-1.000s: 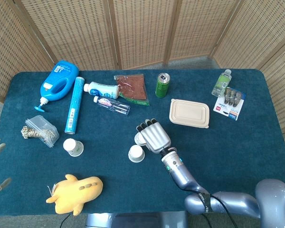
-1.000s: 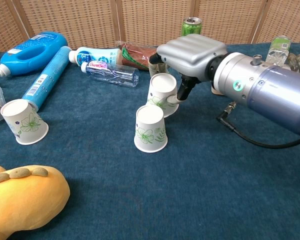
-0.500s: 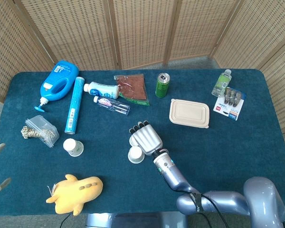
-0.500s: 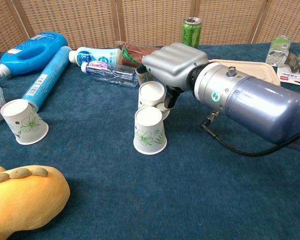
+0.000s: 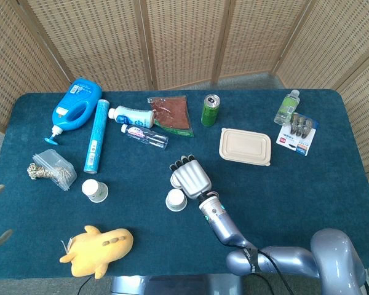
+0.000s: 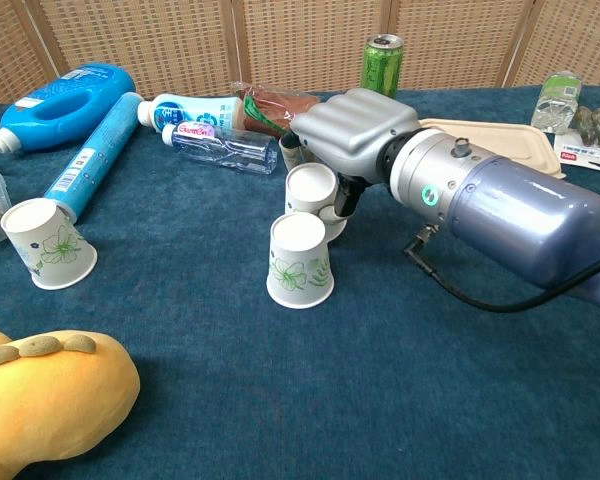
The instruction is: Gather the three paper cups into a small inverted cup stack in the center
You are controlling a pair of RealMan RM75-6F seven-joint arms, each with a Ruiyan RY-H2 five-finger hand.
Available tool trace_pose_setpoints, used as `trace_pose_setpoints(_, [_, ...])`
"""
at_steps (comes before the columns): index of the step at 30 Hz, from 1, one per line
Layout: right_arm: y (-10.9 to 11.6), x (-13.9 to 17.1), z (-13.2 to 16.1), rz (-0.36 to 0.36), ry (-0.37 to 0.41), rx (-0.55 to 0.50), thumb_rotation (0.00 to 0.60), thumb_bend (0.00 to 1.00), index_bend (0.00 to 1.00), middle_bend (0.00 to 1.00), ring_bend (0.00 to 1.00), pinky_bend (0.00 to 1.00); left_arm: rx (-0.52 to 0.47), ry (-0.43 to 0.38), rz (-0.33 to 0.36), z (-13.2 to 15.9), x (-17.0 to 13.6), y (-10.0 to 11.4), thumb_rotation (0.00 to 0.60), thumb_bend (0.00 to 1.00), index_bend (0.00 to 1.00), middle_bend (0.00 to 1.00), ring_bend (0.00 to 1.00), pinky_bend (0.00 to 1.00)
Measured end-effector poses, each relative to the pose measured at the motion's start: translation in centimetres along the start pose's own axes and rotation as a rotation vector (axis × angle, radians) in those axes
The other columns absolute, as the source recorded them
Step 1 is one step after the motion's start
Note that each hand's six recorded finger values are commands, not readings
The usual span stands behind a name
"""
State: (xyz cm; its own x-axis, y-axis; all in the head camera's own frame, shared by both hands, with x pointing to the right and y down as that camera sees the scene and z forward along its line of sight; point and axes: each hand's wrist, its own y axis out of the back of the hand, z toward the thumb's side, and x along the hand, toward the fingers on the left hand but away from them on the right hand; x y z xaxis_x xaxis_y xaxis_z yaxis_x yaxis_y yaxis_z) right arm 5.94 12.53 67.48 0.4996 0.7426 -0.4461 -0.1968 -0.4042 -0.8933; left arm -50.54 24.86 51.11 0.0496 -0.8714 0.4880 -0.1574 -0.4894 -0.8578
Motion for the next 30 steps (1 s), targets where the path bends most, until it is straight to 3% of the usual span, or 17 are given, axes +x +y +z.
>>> trace_pose_setpoints(11, [0.2,0.42,0.36,0.005,0.022,0.02,0.6,0.32,0.32,0.41,0.28,0.37,-0.002,-0.001,0.001,0.02,-0.08,0.06,0.6,0.26,0.0,0.0,0.0,0.0])
trace_pose_setpoints(24, [0.21,0.55,0.52,0.011,0.022,0.01,0.6,0.28,0.1,0.37,0.27,0.37,-0.005,0.001,0.004,-0.04,-0.13,0.2,0.6,0.25,0.0,0.0,0.0,0.0])
trace_pose_setpoints(30, [0.42,0.69,0.09,0.009,0.017,0.008,0.6,0.27,0.07,0.33,0.26,0.37,-0.005,0.001,0.003,-0.07,-0.11,0.2,0.6,0.26,0.0,0.0,0.0,0.0])
